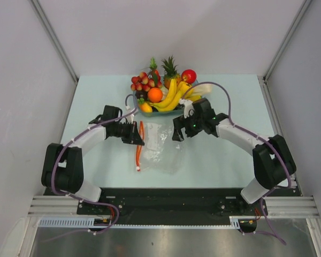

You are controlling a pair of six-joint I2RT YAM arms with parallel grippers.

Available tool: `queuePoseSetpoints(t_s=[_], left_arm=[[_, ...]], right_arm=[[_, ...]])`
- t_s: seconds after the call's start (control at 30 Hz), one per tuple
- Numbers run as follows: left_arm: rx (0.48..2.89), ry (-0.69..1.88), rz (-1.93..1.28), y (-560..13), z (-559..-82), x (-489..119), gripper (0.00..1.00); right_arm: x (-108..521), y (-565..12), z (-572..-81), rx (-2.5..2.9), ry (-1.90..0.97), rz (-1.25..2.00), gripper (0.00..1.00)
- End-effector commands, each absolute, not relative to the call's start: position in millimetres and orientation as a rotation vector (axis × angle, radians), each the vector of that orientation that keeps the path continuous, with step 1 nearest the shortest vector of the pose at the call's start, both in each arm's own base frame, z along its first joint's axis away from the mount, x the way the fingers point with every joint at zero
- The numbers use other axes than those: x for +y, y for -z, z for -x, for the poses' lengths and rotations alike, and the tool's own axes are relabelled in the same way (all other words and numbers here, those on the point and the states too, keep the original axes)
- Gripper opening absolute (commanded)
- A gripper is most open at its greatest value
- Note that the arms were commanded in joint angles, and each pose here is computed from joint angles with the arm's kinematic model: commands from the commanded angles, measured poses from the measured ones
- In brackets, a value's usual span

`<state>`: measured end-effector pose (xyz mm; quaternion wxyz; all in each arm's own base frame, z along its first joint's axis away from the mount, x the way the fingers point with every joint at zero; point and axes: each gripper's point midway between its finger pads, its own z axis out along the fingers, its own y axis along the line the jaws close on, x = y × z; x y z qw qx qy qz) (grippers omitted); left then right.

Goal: Place the food in the zip-top bag and seal the zipper
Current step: Open the zipper of the food storage bag at the center of the board.

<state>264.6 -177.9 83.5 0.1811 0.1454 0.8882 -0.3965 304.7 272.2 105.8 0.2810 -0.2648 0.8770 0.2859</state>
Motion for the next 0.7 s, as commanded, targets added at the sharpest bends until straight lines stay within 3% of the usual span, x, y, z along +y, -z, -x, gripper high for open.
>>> queuePoseSetpoints(t_s=[0.0,0.23,0.4,0.67], left_arm=[[2.238,0.982,-0.779,-161.2,-277.8,-197.1,0.00],[1.720,0.709,-1.655,-243.5,-229.3,-229.3,0.00],[1.448,0.458,-2.209,-244.4,-202.1,-218.3,0.00],[1.009,0.176,-2.541,-248.2,-186.2,-219.2,0.00]], right_arm=[[235.6,-166.0,-322.3,2.300,-0.814,0.642,0.95],[163.7,-259.3,-349.5,2.164,-0.773,0.536,1.00],[165.9,-316.0,-335.1,2.051,-0.794,0.616,1.00],[214.1,-330.2,-282.6,1.990,-0.923,0.803,1.00]])
